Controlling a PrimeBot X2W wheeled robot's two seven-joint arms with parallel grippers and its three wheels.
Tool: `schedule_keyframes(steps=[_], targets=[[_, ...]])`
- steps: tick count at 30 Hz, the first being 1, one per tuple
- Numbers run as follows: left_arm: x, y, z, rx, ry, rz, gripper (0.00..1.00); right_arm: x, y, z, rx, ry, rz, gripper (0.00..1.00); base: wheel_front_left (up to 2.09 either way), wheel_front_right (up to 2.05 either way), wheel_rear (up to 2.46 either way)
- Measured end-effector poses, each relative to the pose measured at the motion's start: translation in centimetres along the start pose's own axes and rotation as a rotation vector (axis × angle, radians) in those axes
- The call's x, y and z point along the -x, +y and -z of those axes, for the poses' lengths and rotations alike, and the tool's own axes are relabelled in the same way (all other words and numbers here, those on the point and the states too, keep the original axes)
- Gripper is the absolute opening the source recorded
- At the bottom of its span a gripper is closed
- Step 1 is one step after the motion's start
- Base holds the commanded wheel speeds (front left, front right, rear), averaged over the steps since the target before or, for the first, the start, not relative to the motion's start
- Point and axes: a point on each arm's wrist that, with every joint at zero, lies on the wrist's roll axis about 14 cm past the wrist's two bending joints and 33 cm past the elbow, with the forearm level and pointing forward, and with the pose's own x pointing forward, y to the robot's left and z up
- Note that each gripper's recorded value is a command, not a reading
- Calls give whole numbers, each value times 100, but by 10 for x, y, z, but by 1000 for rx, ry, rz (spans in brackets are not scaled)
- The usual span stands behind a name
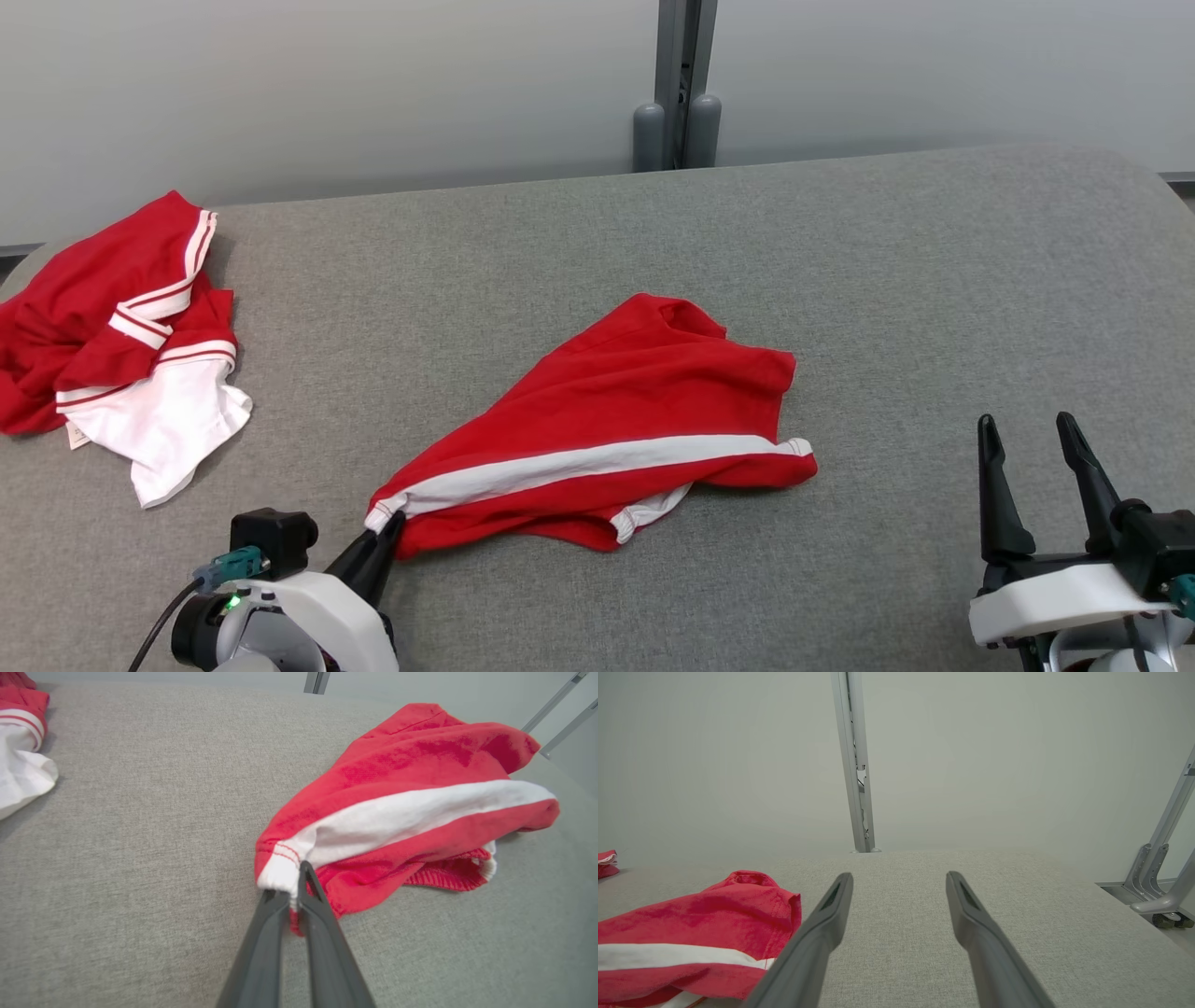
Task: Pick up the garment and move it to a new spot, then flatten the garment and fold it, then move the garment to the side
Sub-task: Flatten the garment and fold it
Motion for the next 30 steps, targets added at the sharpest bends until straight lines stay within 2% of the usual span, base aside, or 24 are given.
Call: schedule_keyframes(steps=[3, 7, 8, 9, 10, 11, 21, 30], targets=[[-3, 4, 0, -44, 0, -8, 0, 3, -1, 2, 2, 7, 4, 100, 0, 0, 0], [-4, 6, 2, -51, -8, -17, 0, 6, -3, 3, 5, 12, 10, 100, 0, 0, 0], [-4, 6, 2, -51, -8, -17, 9, 6, -3, 3, 5, 12, 10, 100, 0, 0, 0], [-5, 6, 1, -54, -14, -18, 37, 7, -4, 3, 6, 13, 11, 100, 0, 0, 0], [-6, 4, 0, -47, -29, -14, 91, 8, -4, 2, 7, 11, 11, 100, 0, 0, 0], [-6, 4, 0, -47, -29, -14, 100, 8, -4, 2, 7, 11, 11, 100, 0, 0, 0], [2, -3, -2, -25, -93, -26, 100, 10, 3, -1, 12, 1, -10, 100, 0, 0, 0], [21, 8, -3, -13, -139, -90, 100, 9, 11, -8, 21, -21, -35, 100, 0, 0, 0]])
